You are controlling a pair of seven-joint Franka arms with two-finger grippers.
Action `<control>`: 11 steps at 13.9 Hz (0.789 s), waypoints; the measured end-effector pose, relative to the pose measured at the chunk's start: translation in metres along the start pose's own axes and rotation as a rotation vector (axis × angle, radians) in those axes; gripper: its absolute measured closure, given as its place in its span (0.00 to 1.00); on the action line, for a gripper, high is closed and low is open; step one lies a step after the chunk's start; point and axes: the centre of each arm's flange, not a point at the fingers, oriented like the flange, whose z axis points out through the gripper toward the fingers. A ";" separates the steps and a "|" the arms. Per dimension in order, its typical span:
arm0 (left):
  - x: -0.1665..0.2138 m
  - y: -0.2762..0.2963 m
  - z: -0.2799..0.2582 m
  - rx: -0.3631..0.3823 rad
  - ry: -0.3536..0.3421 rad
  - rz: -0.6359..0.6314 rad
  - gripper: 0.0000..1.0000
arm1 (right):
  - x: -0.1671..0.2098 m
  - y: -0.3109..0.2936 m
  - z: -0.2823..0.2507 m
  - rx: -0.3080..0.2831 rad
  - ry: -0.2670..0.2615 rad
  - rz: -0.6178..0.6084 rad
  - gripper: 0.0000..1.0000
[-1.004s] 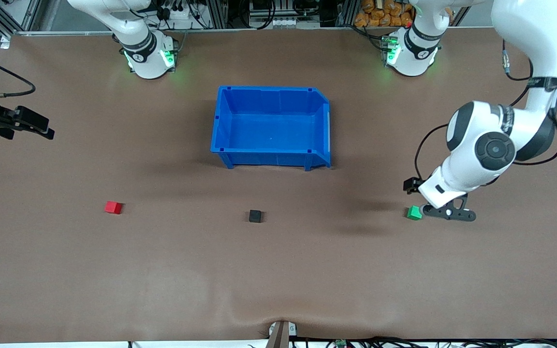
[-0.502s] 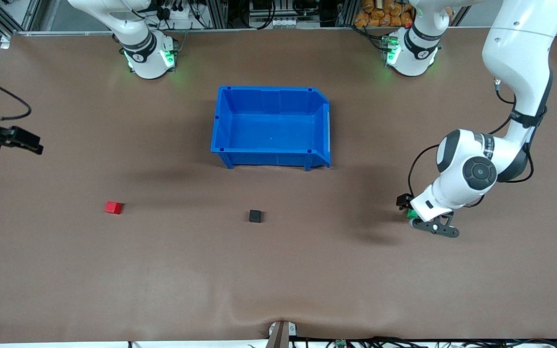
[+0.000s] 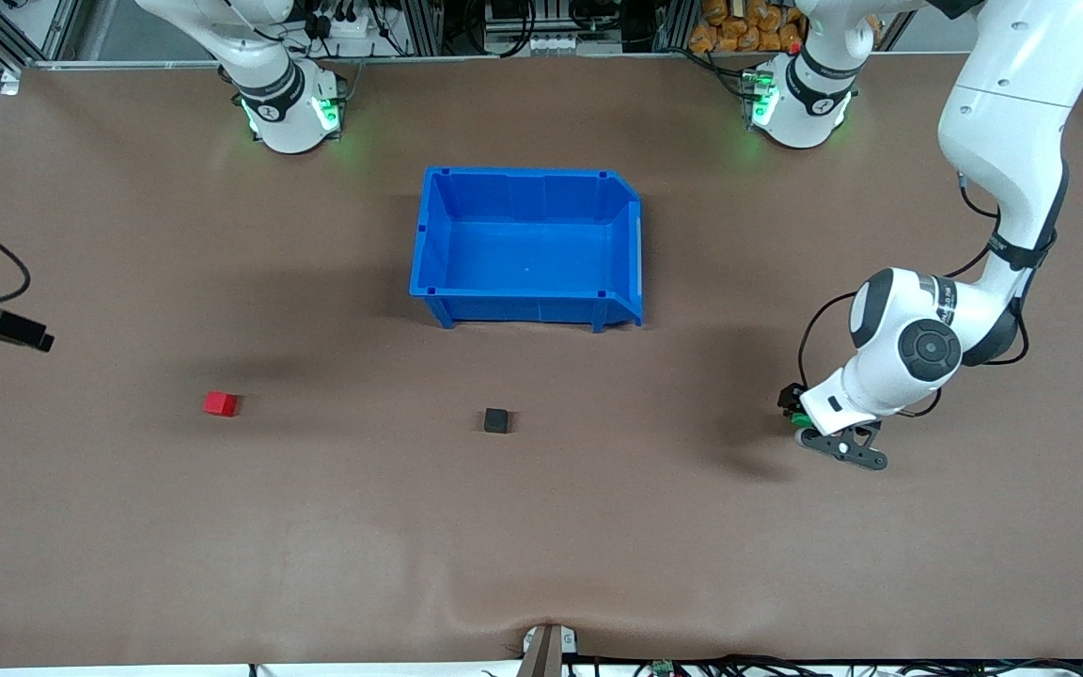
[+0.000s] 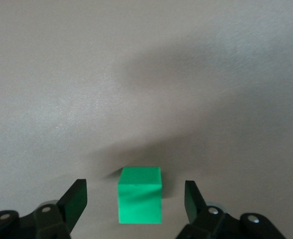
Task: Attach green and red cubes to black cube
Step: 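Close the left gripper on the green cube while the right gripper reaches out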
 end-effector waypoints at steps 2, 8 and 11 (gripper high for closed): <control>-0.001 -0.002 0.004 -0.003 -0.003 -0.003 0.15 | 0.015 0.033 0.023 0.005 0.036 0.057 0.00; 0.001 0.004 0.007 -0.007 0.007 0.005 0.27 | 0.044 0.109 0.075 0.224 0.164 0.289 0.00; 0.001 0.004 0.013 -0.011 0.012 0.004 0.39 | 0.053 0.134 0.099 0.352 0.210 0.413 0.00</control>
